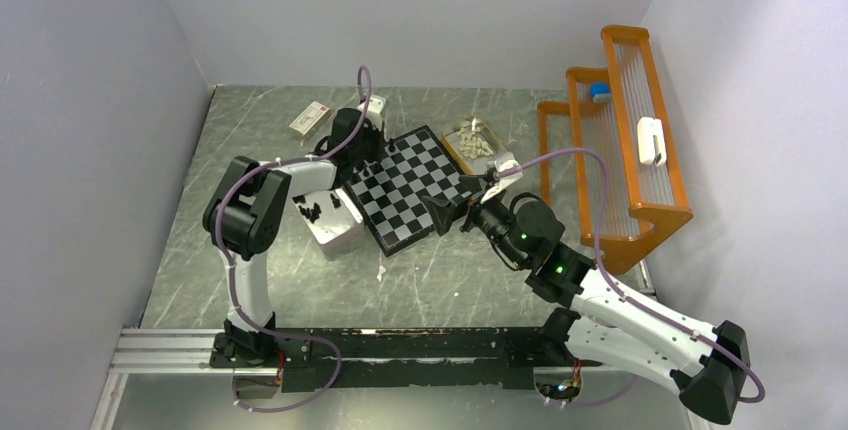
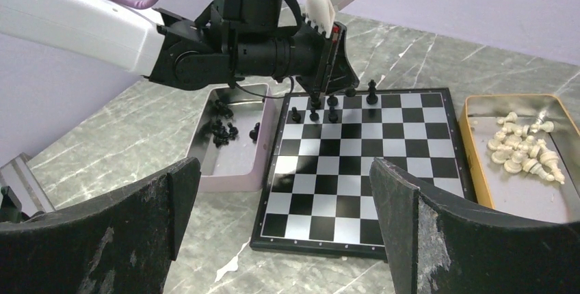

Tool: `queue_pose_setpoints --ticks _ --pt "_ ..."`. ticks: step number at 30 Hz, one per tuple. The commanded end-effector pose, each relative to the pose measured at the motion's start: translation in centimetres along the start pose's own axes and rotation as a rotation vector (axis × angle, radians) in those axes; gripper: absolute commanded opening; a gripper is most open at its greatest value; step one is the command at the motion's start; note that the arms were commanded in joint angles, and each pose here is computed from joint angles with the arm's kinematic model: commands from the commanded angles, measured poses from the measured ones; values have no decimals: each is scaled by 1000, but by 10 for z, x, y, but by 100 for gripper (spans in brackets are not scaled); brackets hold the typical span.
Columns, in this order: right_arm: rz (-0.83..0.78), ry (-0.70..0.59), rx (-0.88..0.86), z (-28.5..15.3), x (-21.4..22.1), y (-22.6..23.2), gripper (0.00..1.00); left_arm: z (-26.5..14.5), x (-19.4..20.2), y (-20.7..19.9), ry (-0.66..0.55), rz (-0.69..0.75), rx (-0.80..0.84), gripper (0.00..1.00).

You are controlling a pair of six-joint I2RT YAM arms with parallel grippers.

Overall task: Set up the chess pieces on the board
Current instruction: Place the chess piece on the chessboard.

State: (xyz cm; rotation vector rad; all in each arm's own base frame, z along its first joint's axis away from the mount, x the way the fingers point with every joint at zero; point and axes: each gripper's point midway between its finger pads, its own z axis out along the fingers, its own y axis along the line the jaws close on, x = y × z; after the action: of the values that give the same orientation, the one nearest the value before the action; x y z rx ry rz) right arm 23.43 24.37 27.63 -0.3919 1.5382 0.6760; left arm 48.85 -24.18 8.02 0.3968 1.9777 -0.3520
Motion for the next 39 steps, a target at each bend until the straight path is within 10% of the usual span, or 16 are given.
queue_pose_setpoints --ticks 1,39 --pt "-6 -35 15 1 -15 -2 100 7 -18 3 -56 32 -18 15" --pt "0 -58 30 -7 -23 -6 100 20 5 6 -1 55 -20 29"
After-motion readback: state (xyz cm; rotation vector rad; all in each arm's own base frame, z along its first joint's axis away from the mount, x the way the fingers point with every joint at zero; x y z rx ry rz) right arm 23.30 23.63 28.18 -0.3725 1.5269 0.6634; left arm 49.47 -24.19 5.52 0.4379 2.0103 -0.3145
